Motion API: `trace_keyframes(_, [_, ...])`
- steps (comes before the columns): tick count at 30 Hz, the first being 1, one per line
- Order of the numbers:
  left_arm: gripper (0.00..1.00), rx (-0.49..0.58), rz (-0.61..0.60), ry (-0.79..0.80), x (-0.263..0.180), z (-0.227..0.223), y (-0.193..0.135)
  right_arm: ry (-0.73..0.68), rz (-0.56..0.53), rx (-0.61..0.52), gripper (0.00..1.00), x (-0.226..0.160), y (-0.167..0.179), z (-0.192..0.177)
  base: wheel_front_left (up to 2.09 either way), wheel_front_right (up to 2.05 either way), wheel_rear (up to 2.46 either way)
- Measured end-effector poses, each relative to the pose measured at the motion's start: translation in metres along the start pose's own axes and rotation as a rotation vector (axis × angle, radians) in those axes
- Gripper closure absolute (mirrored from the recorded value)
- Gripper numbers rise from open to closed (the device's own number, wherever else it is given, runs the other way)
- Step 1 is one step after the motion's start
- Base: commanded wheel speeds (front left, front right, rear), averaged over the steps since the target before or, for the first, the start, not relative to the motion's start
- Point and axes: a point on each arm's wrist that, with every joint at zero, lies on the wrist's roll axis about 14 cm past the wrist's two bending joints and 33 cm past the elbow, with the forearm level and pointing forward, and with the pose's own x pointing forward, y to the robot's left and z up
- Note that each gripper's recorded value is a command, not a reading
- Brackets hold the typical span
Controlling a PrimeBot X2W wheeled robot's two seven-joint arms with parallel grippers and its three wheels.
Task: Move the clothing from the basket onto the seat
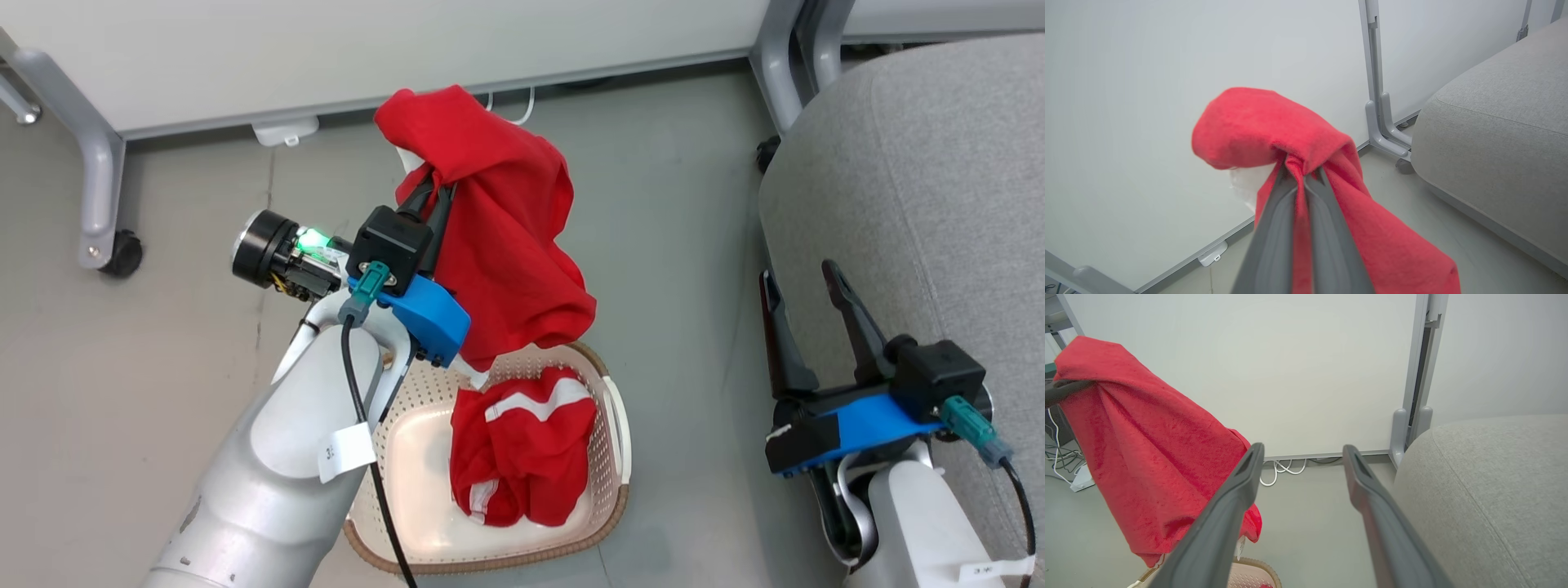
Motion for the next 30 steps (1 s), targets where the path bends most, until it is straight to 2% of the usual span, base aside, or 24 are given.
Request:
trace_keyframes(7, [1.0, 0.03, -0.003, -0.157, -0.009, 0.062, -0.002, -0.012, -0.003, 0.004, 0.0, -0.019, 0.003, 0.009, 0.0, 0.0, 0.0])
trace_keyframes(14, [1.0, 0.057, -0.025, -0.248, -0.023, 0.099, -0.011, -0.021, -0.008, 0.01, 0.0, -0.034, 0.004, 0.015, 0.0, 0.0, 0.0])
trace_keyframes(19, [1.0, 0.071, -0.028, -0.283, -0.033, 0.114, -0.014, -0.028, -0.002, 0.014, 0.0, -0.041, 0.007, 0.018, 0.0, 0.0, 0.0])
trace_keyframes(30, [1.0, 0.079, -0.029, -0.288, -0.043, 0.116, -0.016, -0.047, 0.069, 0.015, 0.0, -0.04, 0.032, 0.025, 0.0, 0.0, 0.0])
